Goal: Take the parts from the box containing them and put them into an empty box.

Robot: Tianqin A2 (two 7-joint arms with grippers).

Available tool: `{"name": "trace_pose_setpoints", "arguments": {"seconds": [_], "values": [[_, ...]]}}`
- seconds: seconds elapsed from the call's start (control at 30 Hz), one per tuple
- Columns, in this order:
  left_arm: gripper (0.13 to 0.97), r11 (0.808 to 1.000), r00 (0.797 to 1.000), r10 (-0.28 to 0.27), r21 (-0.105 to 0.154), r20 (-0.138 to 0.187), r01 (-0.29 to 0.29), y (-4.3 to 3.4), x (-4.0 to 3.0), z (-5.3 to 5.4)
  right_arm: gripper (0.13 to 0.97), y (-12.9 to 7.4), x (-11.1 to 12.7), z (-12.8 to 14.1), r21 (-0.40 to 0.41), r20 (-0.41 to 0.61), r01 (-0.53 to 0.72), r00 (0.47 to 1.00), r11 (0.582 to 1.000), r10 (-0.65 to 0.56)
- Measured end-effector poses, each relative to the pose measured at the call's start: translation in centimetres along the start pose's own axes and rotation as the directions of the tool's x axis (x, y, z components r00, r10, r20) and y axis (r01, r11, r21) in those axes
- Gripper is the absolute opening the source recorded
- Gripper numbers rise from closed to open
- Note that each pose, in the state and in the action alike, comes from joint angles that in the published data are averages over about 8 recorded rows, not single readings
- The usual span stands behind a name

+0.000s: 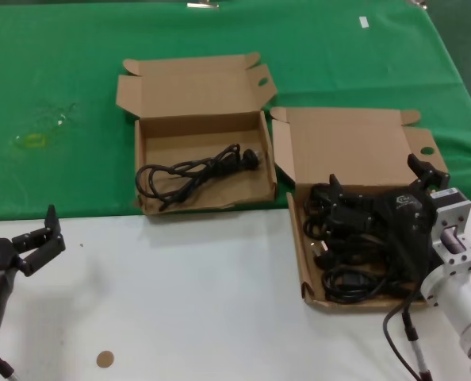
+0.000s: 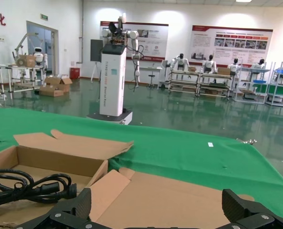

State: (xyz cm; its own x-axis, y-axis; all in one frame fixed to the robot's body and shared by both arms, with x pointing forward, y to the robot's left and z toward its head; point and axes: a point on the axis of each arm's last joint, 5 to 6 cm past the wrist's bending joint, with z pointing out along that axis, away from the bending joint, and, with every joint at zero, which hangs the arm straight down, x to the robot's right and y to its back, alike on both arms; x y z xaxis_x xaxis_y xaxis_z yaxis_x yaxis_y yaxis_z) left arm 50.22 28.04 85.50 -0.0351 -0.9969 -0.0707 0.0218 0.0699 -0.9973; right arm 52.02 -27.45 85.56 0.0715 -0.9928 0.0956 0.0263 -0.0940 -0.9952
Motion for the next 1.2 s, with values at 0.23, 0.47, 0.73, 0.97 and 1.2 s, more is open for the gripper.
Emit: {"name": "trace_pose_setpoints", "arguments": {"seconds": [0.23, 0.47, 0.73, 0.97, 1.2], "values": [[0.966, 1.000, 1.000, 0.000, 0.000, 0.000, 0.000, 0.00, 0.00, 0.00, 0.966, 0.00, 0.00, 0.00, 0.000, 0.000, 0.000, 1.000, 1.000, 0.000], [0.966, 1.000, 1.000, 0.000, 0.000, 0.000, 0.000, 0.00, 0.00, 0.00, 0.966, 0.00, 0.00, 0.00, 0.000, 0.000, 0.000, 1.000, 1.000, 0.000], [0.966, 1.000, 1.000, 0.000, 0.000, 0.000, 0.000, 0.00, 0.00, 0.00, 0.966, 0.00, 0.00, 0.00, 0.000, 0.000, 0.000, 1.000, 1.000, 0.000], [0.966, 1.000, 1.000, 0.000, 0.000, 0.000, 0.000, 0.00, 0.00, 0.00, 0.966, 0.00, 0.00, 0.00, 0.000, 0.000, 0.000, 1.000, 1.000, 0.000], [0.966, 1.000, 1.000, 0.000, 0.000, 0.000, 0.000, 0.00, 0.00, 0.00, 0.966, 0.00, 0.00, 0.00, 0.000, 0.000, 0.000, 1.000, 1.000, 0.000]]}}
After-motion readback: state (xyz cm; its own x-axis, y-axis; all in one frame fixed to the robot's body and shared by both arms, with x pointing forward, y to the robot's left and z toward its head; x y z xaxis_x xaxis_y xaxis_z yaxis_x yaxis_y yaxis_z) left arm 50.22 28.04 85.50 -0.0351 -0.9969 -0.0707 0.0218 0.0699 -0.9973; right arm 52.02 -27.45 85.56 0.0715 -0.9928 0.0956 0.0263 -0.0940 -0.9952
